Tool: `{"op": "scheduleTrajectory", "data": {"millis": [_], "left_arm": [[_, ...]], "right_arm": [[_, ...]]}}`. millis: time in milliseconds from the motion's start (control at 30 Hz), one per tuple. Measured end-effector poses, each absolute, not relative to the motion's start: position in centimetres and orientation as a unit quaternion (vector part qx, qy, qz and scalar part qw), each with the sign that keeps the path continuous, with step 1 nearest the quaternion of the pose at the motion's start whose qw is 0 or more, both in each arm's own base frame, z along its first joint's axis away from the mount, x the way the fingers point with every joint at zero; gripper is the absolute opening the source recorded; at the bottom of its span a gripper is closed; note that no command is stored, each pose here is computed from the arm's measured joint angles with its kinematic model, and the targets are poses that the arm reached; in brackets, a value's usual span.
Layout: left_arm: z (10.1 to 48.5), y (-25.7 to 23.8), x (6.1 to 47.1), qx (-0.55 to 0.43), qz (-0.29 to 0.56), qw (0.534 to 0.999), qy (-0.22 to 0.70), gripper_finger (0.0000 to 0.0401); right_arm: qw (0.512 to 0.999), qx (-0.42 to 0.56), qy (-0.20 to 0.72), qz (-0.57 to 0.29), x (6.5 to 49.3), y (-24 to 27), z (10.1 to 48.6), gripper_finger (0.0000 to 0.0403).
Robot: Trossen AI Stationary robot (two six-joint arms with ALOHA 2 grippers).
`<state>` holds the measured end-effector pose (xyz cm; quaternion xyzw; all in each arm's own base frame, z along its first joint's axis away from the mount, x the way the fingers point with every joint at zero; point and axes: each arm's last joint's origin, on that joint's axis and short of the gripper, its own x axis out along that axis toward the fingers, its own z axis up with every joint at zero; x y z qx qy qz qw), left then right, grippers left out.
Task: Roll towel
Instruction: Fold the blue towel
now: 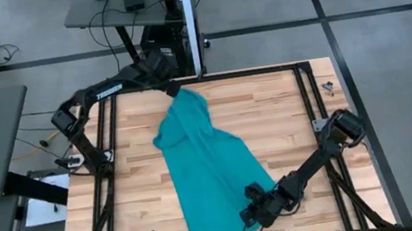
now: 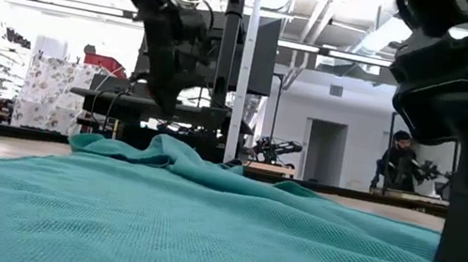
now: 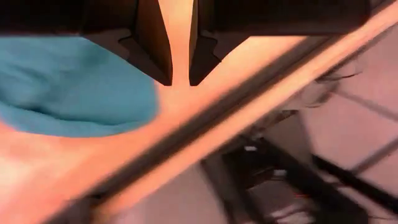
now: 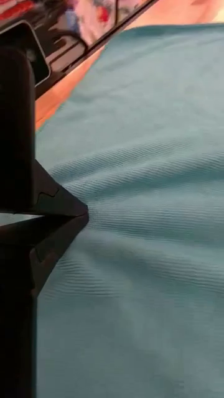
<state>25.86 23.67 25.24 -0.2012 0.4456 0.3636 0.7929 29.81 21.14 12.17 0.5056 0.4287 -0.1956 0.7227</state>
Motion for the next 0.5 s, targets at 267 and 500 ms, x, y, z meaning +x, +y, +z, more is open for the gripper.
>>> {"op": "scheduleTrajectory", "data": {"millis": [267, 500], "left_arm": [[26.3, 14.7, 27.2, -0.202, 0.208, 0.801, 0.524, 0.0039], [19.7, 10.8, 26.8, -0.227, 0.282, 0.728, 0.583, 0.0039]], "right_arm": [[0.780, 0.431, 0.412, -0.189, 31.7, 16.0, 15.3, 0.0000], [0.797, 0.407, 0.397, -0.204, 32.7, 12.7, 16.5, 0.0000]]}}
